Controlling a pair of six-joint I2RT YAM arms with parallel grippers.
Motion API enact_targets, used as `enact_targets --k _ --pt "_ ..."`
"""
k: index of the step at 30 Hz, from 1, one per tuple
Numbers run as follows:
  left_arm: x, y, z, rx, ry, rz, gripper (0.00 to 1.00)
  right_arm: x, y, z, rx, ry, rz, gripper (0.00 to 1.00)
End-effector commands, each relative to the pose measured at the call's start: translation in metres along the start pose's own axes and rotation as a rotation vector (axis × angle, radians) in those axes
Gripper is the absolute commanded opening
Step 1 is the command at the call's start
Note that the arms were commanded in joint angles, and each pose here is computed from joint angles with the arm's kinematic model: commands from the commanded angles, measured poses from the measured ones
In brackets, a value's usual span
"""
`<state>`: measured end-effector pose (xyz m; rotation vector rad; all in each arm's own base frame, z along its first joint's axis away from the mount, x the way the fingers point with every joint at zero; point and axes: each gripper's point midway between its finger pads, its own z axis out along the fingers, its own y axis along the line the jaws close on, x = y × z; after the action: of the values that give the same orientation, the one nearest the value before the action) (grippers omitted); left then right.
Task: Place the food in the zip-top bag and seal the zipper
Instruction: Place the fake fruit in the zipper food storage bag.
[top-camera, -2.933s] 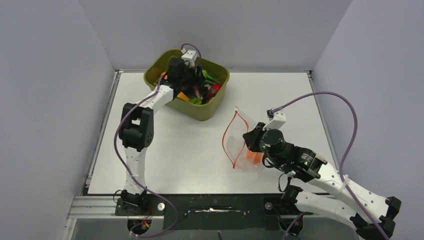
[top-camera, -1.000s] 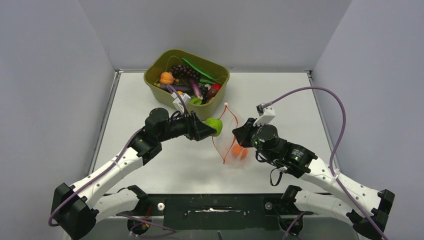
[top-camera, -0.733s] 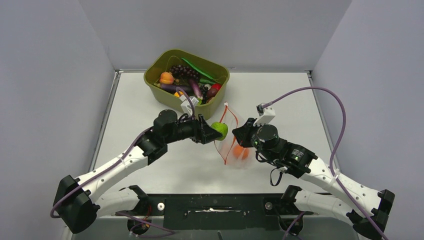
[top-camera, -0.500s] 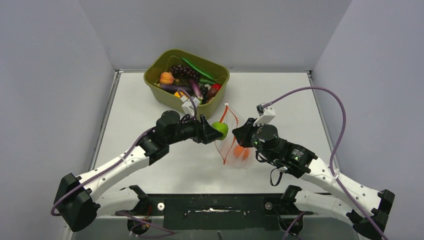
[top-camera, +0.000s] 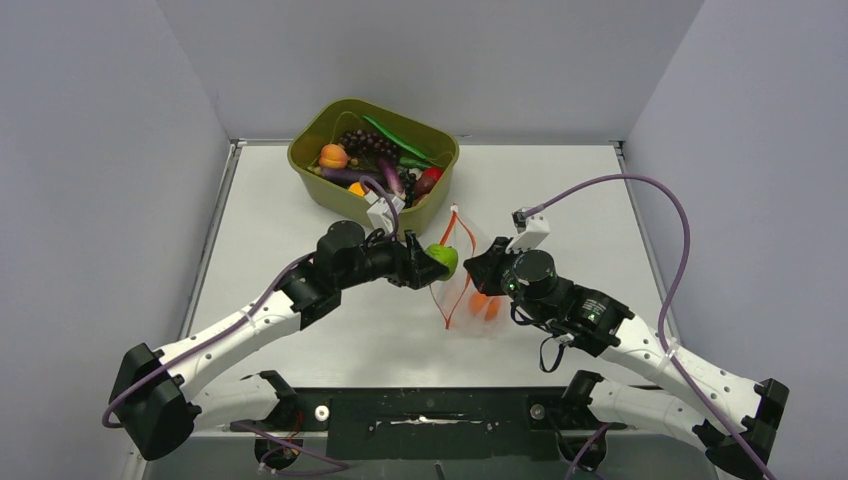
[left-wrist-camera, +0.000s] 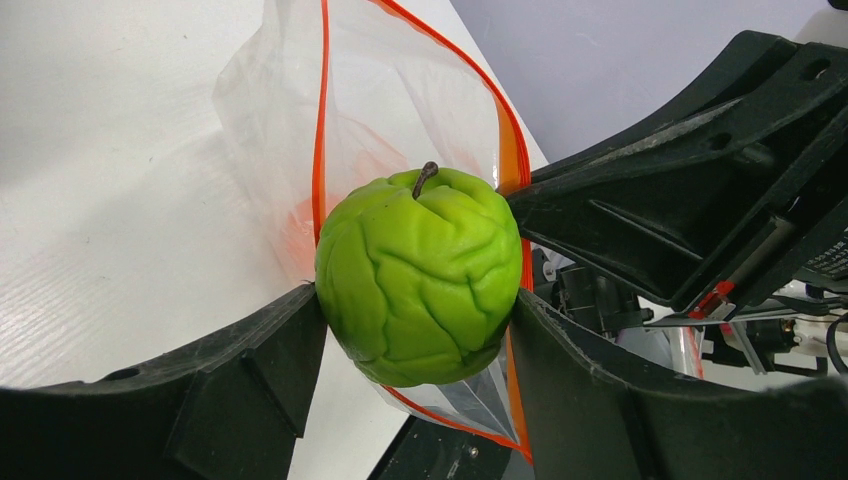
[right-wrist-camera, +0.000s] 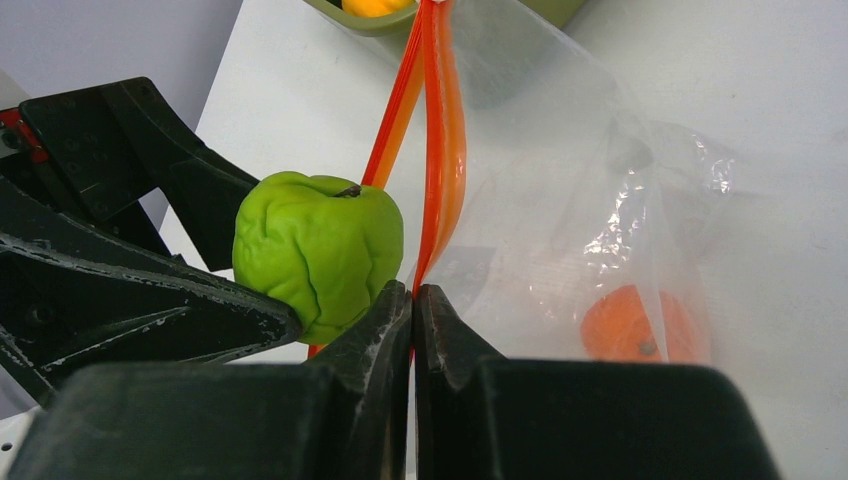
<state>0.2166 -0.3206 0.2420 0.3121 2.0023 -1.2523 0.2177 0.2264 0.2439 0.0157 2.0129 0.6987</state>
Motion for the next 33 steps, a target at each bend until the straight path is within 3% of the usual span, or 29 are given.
enact_targets --k 1,16,30,33 --pt "-0.026 -0.026 -0.003 0.063 -0.067 0.051 0.66 -0.016 0.012 -0.002 -0.046 -0.057 0.042 0.0" --pt "-0.032 -0.022 -0.01 0.001 -0.071 0.087 0.69 -0.018 0.01 -0.004 -0.037 -0.06 0.058 0.0" --pt "-0.02 0.012 0.001 -0.134 -0.026 0.115 0.64 -0.017 0.007 -0.009 -0.037 -0.061 0.062 0.0" --pt "-0.018 0.013 0.005 -0.124 -0.02 0.119 0.55 -0.018 0.007 -0.01 -0.037 -0.061 0.059 0.0"
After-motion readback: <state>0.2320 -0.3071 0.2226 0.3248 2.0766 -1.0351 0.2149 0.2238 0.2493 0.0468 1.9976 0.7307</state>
